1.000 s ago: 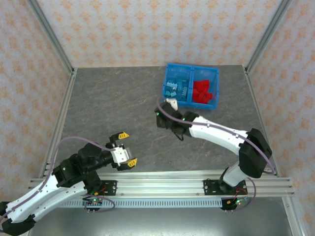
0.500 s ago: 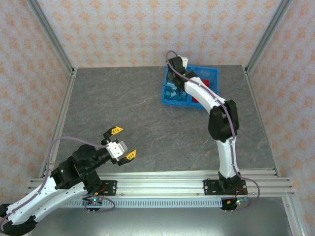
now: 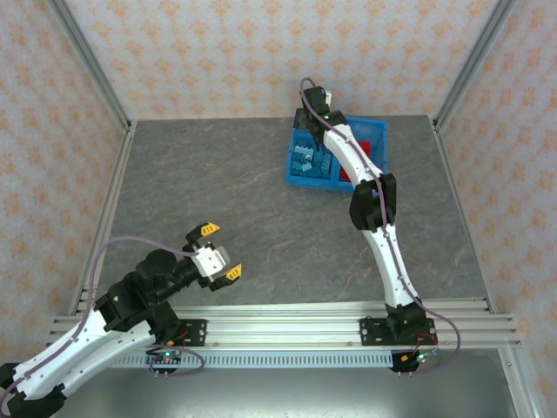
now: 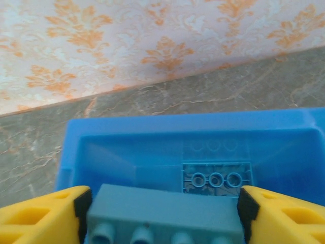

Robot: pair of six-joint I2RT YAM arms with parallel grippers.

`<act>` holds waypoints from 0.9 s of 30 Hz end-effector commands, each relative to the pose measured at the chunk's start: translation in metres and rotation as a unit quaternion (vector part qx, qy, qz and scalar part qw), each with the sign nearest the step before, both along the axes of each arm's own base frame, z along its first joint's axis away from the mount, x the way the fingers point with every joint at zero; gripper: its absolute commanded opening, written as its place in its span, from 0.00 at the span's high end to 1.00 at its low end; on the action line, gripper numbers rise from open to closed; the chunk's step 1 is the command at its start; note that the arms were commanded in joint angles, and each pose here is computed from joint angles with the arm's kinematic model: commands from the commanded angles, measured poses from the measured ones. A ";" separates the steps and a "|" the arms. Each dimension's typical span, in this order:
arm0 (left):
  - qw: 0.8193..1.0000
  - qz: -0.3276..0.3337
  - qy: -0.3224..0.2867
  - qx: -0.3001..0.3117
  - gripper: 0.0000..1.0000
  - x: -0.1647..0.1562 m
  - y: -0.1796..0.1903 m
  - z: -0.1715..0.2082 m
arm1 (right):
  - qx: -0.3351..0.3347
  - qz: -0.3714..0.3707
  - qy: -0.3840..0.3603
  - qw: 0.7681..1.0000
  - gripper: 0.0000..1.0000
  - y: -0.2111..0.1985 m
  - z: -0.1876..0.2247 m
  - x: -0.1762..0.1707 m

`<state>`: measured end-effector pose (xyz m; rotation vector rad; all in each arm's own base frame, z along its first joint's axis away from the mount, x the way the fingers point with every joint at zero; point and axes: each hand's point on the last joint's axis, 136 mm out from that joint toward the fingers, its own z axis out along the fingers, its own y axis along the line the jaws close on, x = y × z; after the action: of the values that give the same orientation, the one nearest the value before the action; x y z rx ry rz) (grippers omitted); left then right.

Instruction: Sort the legos into containers by color

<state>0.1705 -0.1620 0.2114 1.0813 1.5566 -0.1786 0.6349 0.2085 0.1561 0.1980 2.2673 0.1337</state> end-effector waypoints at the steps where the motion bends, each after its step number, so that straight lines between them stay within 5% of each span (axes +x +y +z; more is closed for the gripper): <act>1: 1.000 -0.012 -0.008 -0.005 0.00 0.000 -0.004 0.004 | 0.020 0.021 -0.029 0.999 0.20 0.008 0.047 -0.005; 10: 0.999 -0.003 -0.036 -0.014 0.00 -0.002 0.003 0.012 | 0.017 0.040 -0.005 0.999 0.18 -0.007 0.105 -0.065; 16: 0.999 0.025 -0.039 -0.014 0.00 0.004 0.011 0.016 | 0.063 0.039 -0.037 0.997 0.12 -0.043 0.110 -0.170; 19: 0.992 0.082 -0.017 -0.090 0.00 0.010 0.023 0.041 | 0.063 0.020 -0.076 0.995 0.08 -0.077 0.112 -0.235; 22: 0.971 0.164 0.022 -0.173 0.00 0.020 0.043 0.066 | 0.029 -0.026 -0.111 0.993 0.04 -0.125 0.103 -0.293; 27: 0.900 0.336 0.097 -0.259 0.00 0.044 0.077 0.054 | -0.047 -0.150 -0.178 0.971 0.01 -0.206 0.072 -0.362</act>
<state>0.1980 -0.1154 0.2799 0.4474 1.7161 -0.2427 0.2886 0.0470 0.2383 0.2991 1.9708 0.1245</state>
